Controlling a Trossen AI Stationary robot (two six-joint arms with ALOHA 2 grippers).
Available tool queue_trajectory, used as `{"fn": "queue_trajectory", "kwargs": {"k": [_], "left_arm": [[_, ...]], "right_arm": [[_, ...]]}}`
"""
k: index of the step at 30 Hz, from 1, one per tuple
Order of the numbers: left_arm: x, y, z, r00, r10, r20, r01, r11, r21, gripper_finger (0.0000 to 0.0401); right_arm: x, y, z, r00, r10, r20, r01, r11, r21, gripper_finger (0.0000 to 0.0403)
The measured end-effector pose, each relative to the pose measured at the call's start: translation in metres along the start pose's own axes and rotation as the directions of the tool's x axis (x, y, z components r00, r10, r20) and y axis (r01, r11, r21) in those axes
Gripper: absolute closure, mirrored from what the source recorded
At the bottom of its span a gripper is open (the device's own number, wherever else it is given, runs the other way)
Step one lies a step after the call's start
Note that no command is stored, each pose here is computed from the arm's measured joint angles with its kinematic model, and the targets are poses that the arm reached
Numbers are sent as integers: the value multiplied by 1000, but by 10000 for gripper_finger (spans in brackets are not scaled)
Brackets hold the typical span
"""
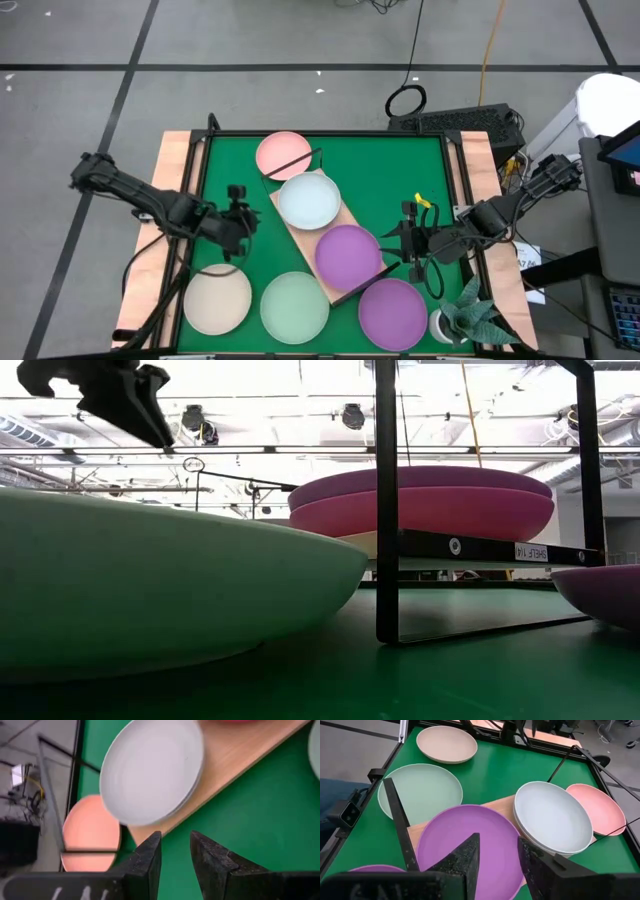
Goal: Place and stack plates onto a shelf
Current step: Stack the green plate on top of the gray plate on the shelf
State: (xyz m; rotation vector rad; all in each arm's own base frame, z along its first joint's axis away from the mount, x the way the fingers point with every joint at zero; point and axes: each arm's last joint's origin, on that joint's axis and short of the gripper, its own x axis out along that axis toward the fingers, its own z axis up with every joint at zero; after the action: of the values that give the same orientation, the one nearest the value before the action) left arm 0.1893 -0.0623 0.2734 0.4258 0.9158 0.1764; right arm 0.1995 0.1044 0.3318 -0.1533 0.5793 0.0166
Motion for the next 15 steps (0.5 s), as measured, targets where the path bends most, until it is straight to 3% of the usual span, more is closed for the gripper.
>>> {"fn": "queue_trajectory", "kwargs": {"k": [7, 15], "left_arm": [[-5, 4, -13, 997, -36, 75, 41, 997, -59, 293], [-7, 3, -12, 993, -65, 98, 72, 995, -65, 293]], "right_arm": [[0, 3, -1, 1000, 29, -6, -29, 999, 35, 289], [2, 39, -10, 986, 155, -57, -151, 987, 60, 289]]}}
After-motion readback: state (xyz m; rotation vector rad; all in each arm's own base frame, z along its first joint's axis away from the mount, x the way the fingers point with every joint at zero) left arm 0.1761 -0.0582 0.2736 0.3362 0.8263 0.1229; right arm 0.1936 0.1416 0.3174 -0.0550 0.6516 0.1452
